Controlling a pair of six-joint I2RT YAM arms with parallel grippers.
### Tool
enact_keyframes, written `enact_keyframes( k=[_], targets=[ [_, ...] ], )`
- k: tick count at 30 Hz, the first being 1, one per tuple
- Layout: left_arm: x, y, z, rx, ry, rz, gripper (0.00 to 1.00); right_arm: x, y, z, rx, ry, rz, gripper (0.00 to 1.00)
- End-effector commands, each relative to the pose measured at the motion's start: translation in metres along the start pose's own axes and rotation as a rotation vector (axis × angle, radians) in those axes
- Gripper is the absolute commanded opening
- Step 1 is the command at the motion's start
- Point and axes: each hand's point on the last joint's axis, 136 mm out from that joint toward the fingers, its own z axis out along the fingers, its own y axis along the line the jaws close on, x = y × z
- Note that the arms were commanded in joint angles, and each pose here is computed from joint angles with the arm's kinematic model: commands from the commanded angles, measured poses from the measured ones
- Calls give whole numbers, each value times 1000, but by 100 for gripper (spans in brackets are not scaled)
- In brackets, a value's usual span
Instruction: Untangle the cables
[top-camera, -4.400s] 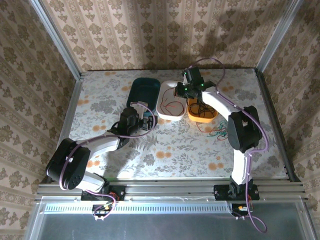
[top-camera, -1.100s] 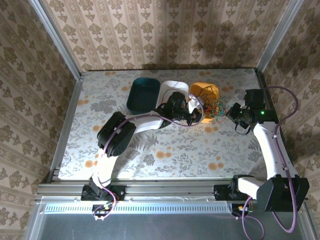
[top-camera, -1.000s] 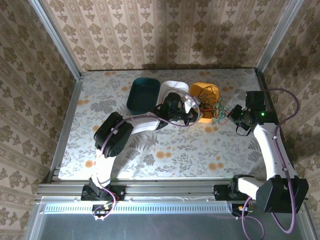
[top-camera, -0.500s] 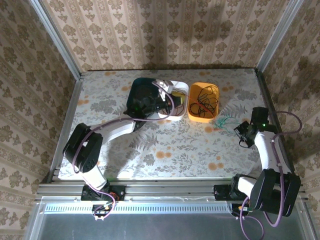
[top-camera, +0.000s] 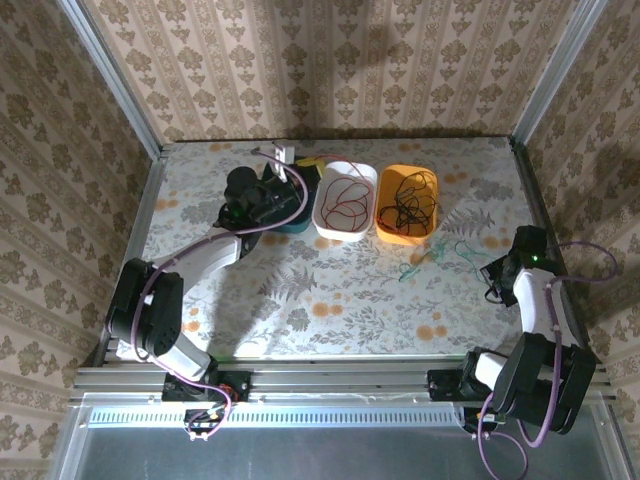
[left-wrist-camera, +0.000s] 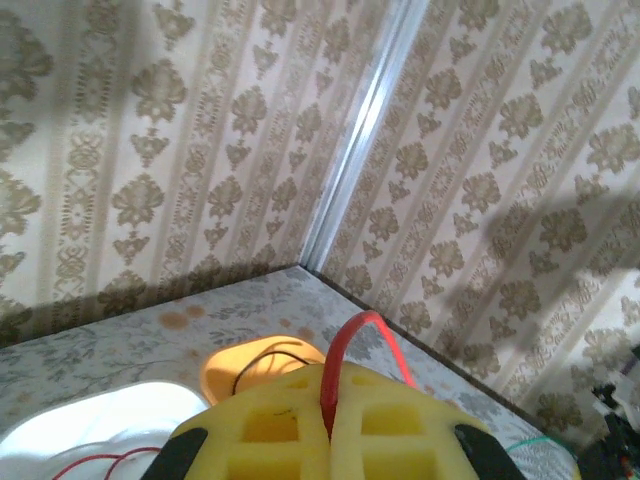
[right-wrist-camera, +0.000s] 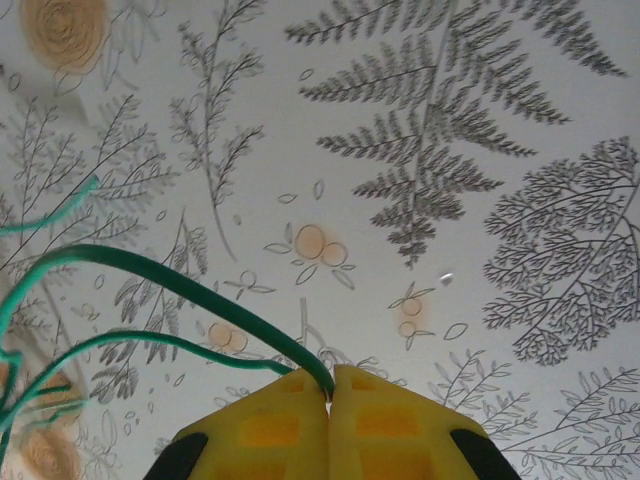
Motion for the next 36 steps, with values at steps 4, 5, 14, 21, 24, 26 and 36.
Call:
enact_keyframes(
  k=[4,5,14,21,24,26,36],
  targets=[
    [-63,24,-33,-72,-171,21,0,6,-22,7,50,0,86,0],
    [-65,25,-34,-76,-171,21,0,6,-22,8,45,5,93,0],
    [-81,-1,-16,56,-212,2,0,6,-9,7,-21,18,98,0],
    [-106,-14,1,123,-294,2,0,8,-2,10,-65,25,95,0],
    [-96,-12,18,116,-271,20,0,7,5,9,-98,27,87,0],
    [-88,-4,29,109,-263,5,0,7,9,8,-116,31,82,0],
    [-54,24,38,63,-222,-56,0,7,16,9,-147,47,84,0]
  ],
)
